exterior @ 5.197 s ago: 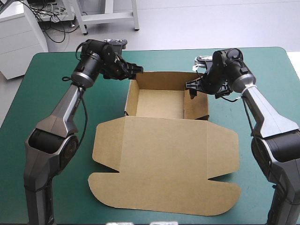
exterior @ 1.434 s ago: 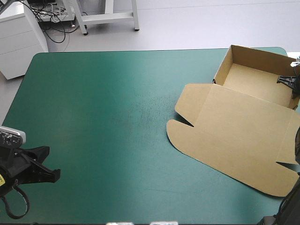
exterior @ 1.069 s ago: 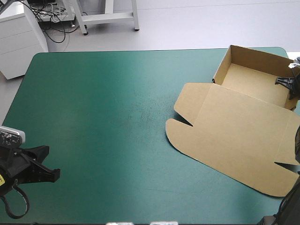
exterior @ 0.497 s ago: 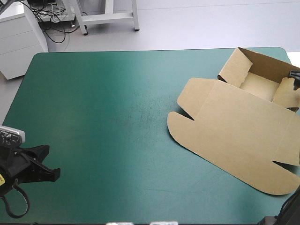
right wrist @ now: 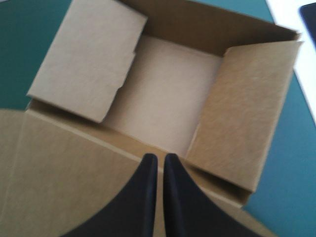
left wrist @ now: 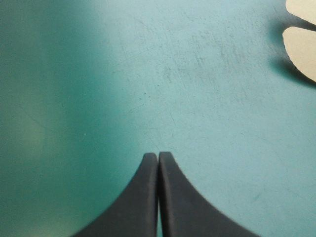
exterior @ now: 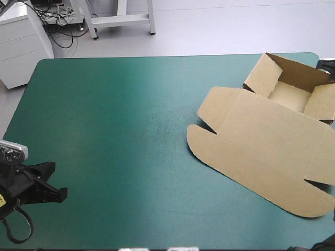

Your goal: Fold the box

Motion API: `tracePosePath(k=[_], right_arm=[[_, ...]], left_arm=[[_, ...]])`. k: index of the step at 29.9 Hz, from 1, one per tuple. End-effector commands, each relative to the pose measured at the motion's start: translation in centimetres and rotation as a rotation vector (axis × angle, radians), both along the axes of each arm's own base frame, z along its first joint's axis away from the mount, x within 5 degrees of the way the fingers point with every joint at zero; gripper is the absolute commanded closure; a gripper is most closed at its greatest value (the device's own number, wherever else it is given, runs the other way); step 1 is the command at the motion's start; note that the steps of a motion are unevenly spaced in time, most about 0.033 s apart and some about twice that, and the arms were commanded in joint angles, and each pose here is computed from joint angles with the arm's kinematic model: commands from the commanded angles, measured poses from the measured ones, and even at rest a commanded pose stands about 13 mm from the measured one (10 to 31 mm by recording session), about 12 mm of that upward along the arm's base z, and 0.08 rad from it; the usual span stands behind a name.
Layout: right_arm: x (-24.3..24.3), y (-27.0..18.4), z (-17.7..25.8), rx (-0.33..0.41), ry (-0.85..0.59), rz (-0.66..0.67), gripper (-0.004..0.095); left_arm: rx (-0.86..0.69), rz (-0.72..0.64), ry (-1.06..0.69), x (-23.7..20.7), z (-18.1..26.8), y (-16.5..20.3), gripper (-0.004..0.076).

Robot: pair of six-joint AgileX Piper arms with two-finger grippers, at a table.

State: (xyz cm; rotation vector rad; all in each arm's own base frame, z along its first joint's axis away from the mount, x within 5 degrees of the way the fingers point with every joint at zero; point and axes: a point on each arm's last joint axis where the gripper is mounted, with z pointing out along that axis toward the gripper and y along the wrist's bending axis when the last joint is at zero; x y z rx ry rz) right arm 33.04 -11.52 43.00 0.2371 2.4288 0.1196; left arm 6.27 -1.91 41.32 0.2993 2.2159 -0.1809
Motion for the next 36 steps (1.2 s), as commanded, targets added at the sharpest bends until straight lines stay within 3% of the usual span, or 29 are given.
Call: tracePosePath(k=[1, 9, 16, 23, 30, 36], right_arm=[[-3.1, 4.1, 1.8, -0.005, -0.078, 0.11, 0.0912], [-7.9, 12.4, 1.2, -0.04, -0.189, 0.345, 0.0912], [-12.6, 15.7, 0.2, -0.034, -0.246, 0.481, 0.0912], [-17.6, 15.7, -0.5, -0.058, -0.423, 0.475, 0.0912], [-22.3, 14.3, -2.5, -0.175, -0.549, 0.428, 0.0912], [-24.9, 13.7, -5.5, -0.207, -0.594, 0.409, 0.0912]], left_arm=[[-0.039, 0.002, -0.075, 0.3, 1.1, -0.1, 0.0756], [-0.079, 0.028, -0.068, 0.1, 1.1, -0.1, 0.0756], [-0.06, 0.054, -0.139, -1.8, 0.9, 1.0, 0.0756], [-0.027, 0.07, -0.194, -2.6, -1.9, 1.7, 0.0756], [-0.056, 0.043, -0.317, -3.0, -4.6, 1.7, 0.0756], [-0.065, 0.03, -0.367, -3.4, -7.0, 1.8, 0.0756]])
